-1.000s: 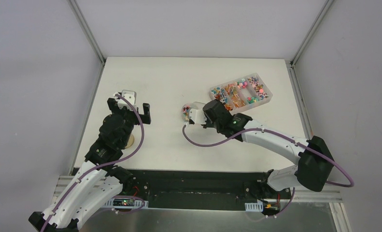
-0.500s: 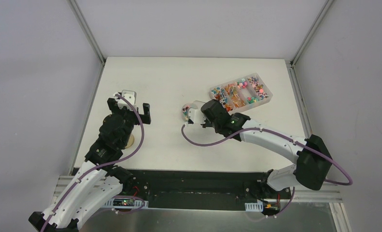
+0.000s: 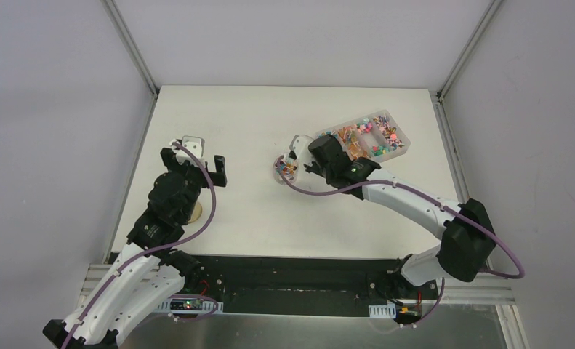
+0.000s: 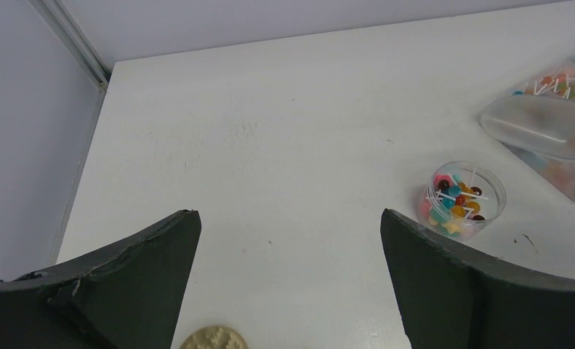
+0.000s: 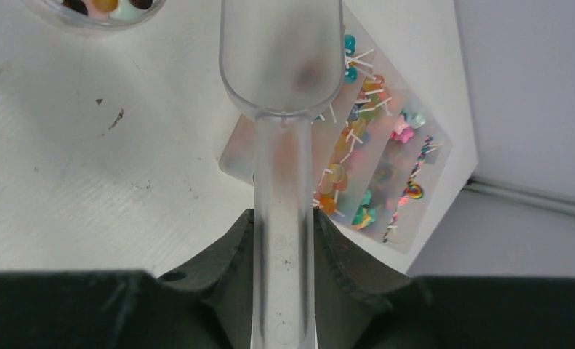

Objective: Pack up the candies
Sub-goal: Place the fake candies in the packing bottle, then place the spatula at the center of the board.

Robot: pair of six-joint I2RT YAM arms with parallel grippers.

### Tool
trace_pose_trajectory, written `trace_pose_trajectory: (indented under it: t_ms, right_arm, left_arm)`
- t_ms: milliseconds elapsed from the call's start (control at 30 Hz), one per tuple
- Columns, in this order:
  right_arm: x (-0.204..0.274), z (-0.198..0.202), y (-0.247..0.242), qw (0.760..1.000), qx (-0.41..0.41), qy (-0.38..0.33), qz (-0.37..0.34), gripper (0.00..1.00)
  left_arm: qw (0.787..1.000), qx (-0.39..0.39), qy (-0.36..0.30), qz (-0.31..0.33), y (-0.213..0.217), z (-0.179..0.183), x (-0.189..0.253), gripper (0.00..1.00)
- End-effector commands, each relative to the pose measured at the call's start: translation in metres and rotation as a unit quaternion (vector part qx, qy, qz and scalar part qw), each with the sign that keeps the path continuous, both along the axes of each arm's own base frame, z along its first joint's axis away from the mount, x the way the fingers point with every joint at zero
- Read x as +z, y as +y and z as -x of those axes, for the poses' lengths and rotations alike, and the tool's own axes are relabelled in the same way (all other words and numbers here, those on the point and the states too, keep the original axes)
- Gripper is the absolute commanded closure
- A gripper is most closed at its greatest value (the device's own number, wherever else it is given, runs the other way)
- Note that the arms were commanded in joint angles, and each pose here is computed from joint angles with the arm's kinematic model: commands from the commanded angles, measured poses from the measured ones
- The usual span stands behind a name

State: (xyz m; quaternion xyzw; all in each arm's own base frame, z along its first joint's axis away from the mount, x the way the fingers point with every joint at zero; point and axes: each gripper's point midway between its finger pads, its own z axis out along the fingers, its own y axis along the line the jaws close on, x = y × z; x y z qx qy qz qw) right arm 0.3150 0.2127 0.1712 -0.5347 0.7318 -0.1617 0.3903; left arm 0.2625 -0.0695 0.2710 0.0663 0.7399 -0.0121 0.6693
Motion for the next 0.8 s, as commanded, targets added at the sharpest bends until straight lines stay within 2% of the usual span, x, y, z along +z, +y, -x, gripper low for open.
trace_pose_trajectory:
  t_ms: [0,433,767]
  right_arm:
    - [0.002,-0.013,0.018,0.990,-0.072,0.023,-0.121,1.00]
    - [-0.049,-0.043,0.031,0.974,-0.159,0.033,-0.158,1.00]
    - [-0.052,-0.105,0.053,0.966,-0.152,0.006,-0.210,1.00]
  left_arm:
    - [1.000,0.004,-0.021,0.007,0.002,0.000,0.010,0.01]
    - [1.000,0.011,-0.023,0.008,0.005,0.001,0.011,0.01]
    - [1.000,0.011,-0.023,0.009,0.005,0.000,0.011,0.01]
